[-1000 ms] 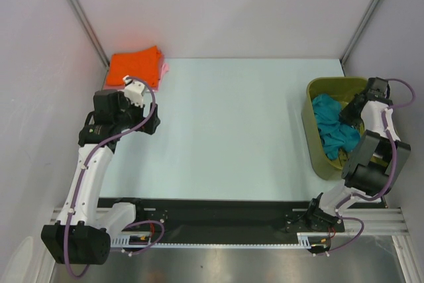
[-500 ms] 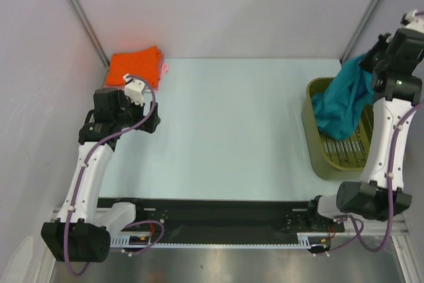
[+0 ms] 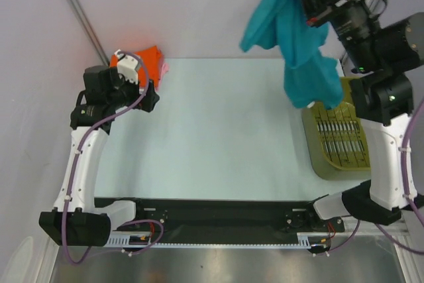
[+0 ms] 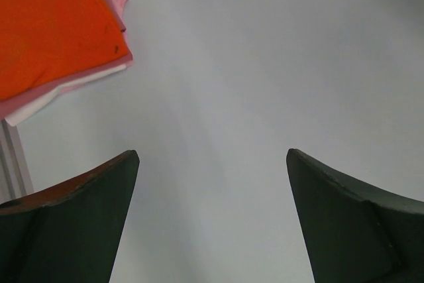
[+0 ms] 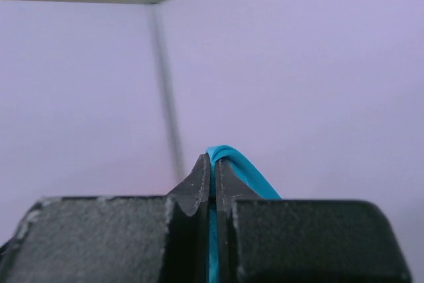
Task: Fold and stack the t-shirts
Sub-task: Move the tshirt to the center of the board
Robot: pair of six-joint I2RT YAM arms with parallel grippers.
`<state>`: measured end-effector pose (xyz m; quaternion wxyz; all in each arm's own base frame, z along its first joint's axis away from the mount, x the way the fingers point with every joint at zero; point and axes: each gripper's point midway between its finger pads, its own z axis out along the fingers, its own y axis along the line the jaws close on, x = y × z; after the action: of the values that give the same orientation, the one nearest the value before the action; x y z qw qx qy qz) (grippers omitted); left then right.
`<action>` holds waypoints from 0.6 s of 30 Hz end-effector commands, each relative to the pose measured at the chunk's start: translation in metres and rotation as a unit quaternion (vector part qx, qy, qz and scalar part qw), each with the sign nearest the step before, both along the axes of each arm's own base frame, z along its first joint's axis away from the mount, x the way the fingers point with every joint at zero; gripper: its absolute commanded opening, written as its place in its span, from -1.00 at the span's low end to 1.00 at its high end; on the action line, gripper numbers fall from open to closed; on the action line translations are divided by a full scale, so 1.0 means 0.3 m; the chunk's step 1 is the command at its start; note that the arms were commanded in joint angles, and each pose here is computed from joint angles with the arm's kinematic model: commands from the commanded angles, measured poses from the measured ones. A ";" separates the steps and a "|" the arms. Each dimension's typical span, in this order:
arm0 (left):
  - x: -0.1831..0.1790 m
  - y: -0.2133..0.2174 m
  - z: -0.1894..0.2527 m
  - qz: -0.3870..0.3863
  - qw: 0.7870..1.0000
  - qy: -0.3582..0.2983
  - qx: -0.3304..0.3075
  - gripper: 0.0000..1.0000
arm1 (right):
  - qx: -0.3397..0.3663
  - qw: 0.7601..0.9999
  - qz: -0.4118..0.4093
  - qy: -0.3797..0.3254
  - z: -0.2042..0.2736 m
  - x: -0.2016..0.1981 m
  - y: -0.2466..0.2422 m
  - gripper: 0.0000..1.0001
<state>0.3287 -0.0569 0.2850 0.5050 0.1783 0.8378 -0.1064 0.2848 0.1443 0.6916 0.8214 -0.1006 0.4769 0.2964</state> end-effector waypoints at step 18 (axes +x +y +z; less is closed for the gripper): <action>0.085 0.006 0.057 -0.005 1.000 -0.002 0.009 1.00 | -0.079 0.971 0.166 0.156 -0.598 0.338 0.550 -1.00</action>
<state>0.3600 -0.0591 0.3263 0.5266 0.1848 0.8229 -0.1063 0.3391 0.2943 0.5850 0.6902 -0.1993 0.5292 0.4515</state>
